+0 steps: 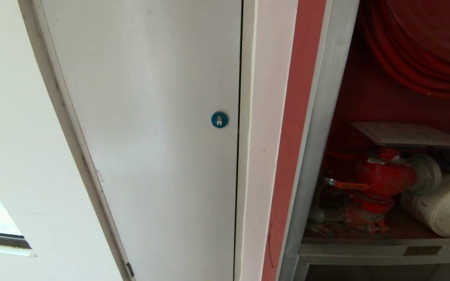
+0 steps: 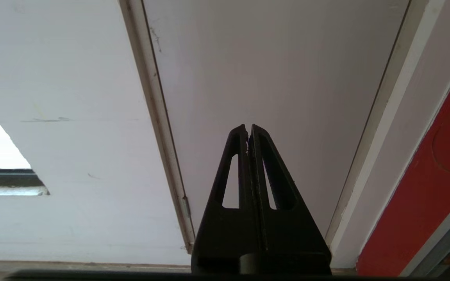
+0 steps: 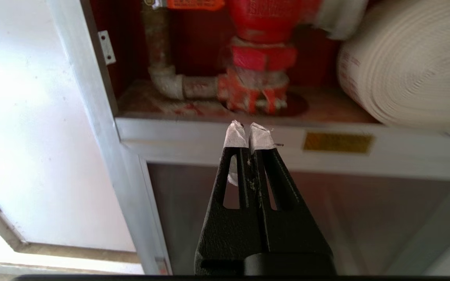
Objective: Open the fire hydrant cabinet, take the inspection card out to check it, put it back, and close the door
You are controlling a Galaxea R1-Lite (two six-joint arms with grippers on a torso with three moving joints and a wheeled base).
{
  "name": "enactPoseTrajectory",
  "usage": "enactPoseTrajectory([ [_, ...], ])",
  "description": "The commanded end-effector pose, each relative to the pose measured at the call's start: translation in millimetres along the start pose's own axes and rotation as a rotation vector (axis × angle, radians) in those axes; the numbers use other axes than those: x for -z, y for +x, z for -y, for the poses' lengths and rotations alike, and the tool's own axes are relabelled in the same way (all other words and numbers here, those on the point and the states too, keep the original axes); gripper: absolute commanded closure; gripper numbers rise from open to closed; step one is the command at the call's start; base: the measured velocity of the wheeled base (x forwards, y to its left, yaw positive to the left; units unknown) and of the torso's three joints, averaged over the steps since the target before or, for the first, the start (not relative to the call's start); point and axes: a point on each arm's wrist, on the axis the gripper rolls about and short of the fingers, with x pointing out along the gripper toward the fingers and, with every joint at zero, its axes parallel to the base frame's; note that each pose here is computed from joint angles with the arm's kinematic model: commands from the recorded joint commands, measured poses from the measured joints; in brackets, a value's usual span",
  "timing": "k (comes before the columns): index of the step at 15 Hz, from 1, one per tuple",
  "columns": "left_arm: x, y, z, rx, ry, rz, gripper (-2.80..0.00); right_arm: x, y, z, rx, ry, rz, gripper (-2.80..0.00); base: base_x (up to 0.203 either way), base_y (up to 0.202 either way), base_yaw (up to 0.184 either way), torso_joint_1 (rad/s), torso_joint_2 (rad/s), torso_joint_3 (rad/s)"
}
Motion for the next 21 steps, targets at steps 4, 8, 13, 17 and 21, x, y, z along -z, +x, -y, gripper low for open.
enactPoseTrajectory([
  [4,-0.1,0.0,0.0,0.000,-0.003,0.000,0.00,-0.1,0.1,0.0,-0.001,0.000,-0.001,0.00,0.194,0.000,0.000,0.002,0.00,0.002],
  [8,-0.1,0.0,0.0,0.000,-0.003,0.000,0.00,-0.1,0.1,0.0,-0.001,0.000,-0.001,0.00,0.065,0.000,0.001,0.004,0.00,0.002],
  [13,-0.1,0.0,0.0,0.000,-0.003,0.000,0.00,-0.1,0.1,0.0,-0.001,0.000,-0.001,0.00,0.000,0.000,0.000,0.000,0.00,0.000],
  [17,-0.1,0.0,0.0,0.000,-0.003,0.000,0.00,-0.1,0.1,0.0,-0.001,0.000,-0.001,0.00,0.000,0.000,0.000,0.000,0.00,0.000],
  [21,-0.1,0.0,0.0,0.000,-0.003,0.000,0.00,-0.1,0.1,0.0,-0.001,0.000,-0.001,0.00,0.000,0.000,0.000,0.000,0.00,0.000],
])
